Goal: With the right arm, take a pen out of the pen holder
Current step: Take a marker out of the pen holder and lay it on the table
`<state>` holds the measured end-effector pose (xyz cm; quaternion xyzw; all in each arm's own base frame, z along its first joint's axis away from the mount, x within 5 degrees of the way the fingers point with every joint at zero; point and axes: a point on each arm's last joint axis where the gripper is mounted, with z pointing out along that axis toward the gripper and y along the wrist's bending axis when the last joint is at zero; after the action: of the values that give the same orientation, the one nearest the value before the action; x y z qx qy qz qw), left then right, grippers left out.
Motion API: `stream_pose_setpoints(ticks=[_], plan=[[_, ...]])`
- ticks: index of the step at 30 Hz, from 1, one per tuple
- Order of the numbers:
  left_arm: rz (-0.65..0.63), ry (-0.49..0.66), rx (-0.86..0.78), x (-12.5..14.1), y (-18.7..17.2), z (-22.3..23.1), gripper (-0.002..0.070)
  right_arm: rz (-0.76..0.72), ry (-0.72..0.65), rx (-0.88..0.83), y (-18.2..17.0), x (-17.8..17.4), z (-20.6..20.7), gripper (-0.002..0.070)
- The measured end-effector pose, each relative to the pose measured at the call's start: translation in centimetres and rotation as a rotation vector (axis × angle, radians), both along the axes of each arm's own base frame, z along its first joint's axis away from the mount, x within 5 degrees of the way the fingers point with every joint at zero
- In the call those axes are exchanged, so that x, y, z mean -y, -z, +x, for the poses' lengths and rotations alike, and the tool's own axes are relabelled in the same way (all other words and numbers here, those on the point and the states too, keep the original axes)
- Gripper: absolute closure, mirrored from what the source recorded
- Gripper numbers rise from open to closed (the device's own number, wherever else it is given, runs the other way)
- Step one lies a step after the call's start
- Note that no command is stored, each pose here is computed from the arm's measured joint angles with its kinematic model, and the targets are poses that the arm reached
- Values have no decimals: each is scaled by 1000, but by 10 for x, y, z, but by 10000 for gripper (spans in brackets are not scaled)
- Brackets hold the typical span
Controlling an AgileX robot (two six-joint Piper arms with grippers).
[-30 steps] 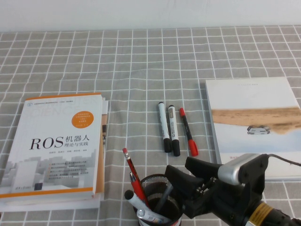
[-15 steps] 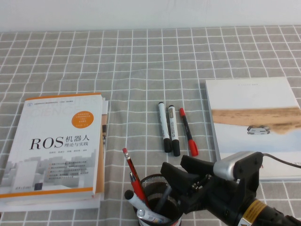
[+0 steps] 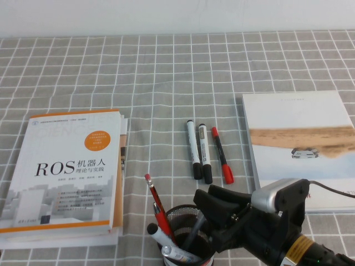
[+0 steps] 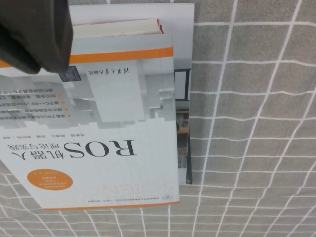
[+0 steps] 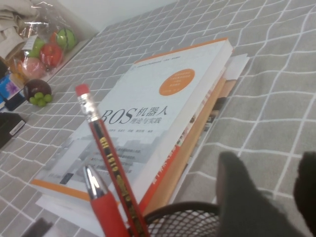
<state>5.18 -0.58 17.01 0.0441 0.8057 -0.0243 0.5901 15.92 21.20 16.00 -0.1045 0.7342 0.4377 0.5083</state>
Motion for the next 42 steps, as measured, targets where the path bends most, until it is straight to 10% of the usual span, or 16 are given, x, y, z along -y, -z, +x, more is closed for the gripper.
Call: stream_pose_setpoints(ticks=[19, 42], plan=[[0, 0, 0, 0, 0, 0, 678, -1, -56, 20, -1, -4, -3, 641], [0, 0, 0, 0, 0, 0, 678, 39, -67, 129, -50, 8, -13, 647]])
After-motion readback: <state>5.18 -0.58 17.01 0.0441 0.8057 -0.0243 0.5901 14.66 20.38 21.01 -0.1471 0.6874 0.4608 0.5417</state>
